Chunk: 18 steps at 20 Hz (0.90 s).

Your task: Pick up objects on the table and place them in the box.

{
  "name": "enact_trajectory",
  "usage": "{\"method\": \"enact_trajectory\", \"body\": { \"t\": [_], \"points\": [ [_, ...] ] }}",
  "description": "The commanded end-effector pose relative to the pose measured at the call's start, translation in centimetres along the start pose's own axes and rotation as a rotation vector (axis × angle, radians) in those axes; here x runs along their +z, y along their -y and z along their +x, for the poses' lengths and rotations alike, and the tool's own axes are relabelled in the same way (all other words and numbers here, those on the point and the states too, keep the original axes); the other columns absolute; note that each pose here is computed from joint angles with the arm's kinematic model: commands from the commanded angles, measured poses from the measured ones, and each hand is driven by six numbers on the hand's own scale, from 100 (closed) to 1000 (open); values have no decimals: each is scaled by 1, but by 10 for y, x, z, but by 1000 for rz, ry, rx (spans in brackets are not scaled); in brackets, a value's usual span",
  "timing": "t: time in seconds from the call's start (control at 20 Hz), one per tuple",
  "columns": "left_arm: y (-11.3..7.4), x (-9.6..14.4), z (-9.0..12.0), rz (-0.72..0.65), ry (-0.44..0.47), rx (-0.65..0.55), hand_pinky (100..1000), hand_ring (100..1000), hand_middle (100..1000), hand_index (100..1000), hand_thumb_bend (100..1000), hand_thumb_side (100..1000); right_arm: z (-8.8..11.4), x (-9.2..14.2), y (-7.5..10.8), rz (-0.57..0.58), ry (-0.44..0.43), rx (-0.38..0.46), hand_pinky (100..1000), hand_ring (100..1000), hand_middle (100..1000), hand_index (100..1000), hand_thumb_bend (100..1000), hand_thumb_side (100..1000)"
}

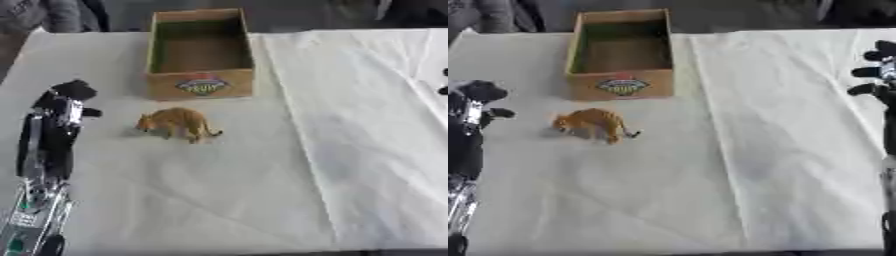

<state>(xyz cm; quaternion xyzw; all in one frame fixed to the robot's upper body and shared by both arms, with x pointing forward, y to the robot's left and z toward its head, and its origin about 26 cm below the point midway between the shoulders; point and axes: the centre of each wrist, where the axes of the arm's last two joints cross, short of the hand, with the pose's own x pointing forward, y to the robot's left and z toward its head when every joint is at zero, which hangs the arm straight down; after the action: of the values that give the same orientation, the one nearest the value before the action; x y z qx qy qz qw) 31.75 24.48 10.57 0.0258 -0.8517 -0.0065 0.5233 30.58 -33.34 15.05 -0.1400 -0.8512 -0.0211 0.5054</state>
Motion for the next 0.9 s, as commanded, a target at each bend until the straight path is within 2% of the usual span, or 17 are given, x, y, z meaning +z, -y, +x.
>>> {"method": "enact_trajectory", "body": {
  "t": [0.05,0.6,0.9],
  "points": [
    [-4,-8,12,-23,49,-30,552,727,583,669,375,506,6,-4,3,2,23,8,472,628,669,781,100,633],
    [-8,-19,27,-94,94,-94,560,764,618,692,398,427,6,-4,3,5,22,9,472,628,669,781,100,632],
    [-9,-23,35,-119,106,-136,560,764,618,692,398,427,6,-4,3,6,21,9,472,628,669,781,100,632]
  ]
}}
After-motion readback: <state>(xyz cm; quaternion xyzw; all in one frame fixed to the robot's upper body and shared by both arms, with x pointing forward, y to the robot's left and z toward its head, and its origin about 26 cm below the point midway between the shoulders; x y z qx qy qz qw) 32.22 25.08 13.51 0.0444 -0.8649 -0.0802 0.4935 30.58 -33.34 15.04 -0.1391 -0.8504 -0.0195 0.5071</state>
